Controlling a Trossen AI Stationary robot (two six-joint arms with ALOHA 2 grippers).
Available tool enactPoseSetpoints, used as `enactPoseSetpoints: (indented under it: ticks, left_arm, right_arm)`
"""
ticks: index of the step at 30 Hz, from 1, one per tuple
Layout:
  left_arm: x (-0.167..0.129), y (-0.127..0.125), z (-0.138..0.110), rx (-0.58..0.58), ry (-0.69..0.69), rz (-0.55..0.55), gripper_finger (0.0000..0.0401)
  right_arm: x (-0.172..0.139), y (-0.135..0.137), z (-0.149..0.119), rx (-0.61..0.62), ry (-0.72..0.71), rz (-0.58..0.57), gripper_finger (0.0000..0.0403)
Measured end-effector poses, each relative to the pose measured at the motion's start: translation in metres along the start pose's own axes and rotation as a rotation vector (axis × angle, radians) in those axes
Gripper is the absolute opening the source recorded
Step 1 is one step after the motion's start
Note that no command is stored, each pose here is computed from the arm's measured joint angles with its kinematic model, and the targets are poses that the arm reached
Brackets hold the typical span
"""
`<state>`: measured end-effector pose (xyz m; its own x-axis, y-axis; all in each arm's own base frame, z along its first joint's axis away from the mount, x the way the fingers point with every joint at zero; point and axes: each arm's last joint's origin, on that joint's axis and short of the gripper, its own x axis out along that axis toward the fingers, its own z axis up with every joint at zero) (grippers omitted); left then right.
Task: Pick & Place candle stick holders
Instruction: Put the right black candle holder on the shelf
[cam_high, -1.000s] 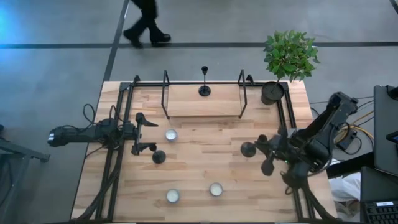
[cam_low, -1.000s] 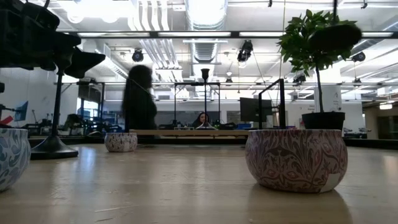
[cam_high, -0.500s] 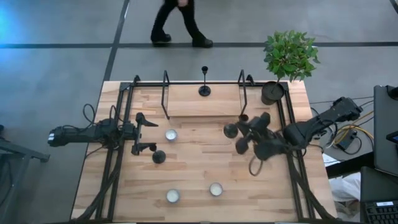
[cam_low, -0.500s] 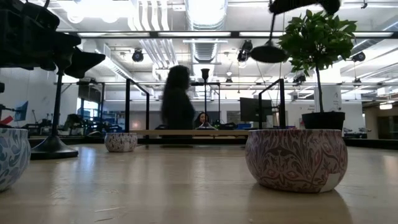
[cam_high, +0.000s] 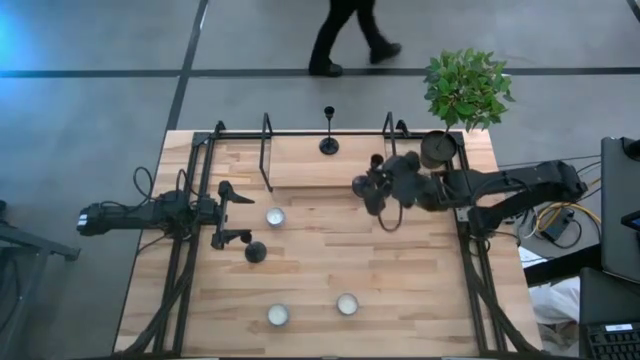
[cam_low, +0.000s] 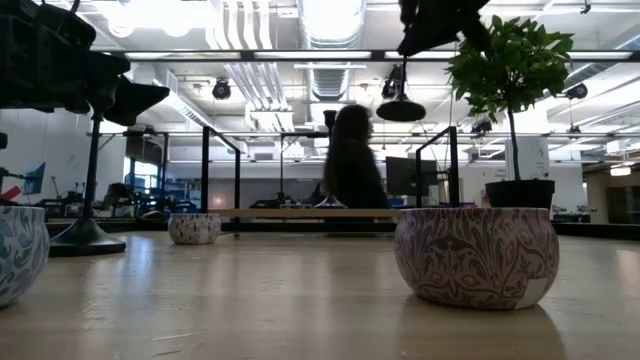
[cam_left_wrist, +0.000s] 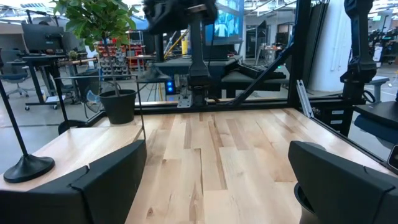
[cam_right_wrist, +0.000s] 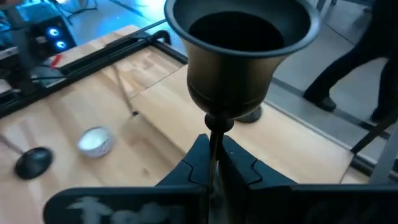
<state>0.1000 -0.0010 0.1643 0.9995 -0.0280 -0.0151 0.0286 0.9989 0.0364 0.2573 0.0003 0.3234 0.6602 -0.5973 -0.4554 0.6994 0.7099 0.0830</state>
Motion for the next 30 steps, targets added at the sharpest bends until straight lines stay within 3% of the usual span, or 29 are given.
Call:
enactPoseSetpoints:
  ticks: [8,14,21,30]
  left_arm:
    - [0.0,0.0,0.0,0.0,0.0,0.001,0.0399]
    - [0.0,0.0,0.0,0.0,0.0,0.001,0.0399]
    - [0.0,0.0,0.0,0.0,0.0,0.001,0.0399]
    - [0.0,0.0,0.0,0.0,0.0,0.001,0.0399]
  right_arm:
    - [0.022,-0.022,0.017,0.012,-0.027,-0.036,0.0008]
    - [0.042,-0.021,0.028,0.028,-0.028,-0.095,0.0008]
    - [0.075,-0.002,0.039,0.038,-0.031,-0.353,0.0008]
    - [0.124,0.006,0.025,0.111,-0.009,-0.467,0.0008]
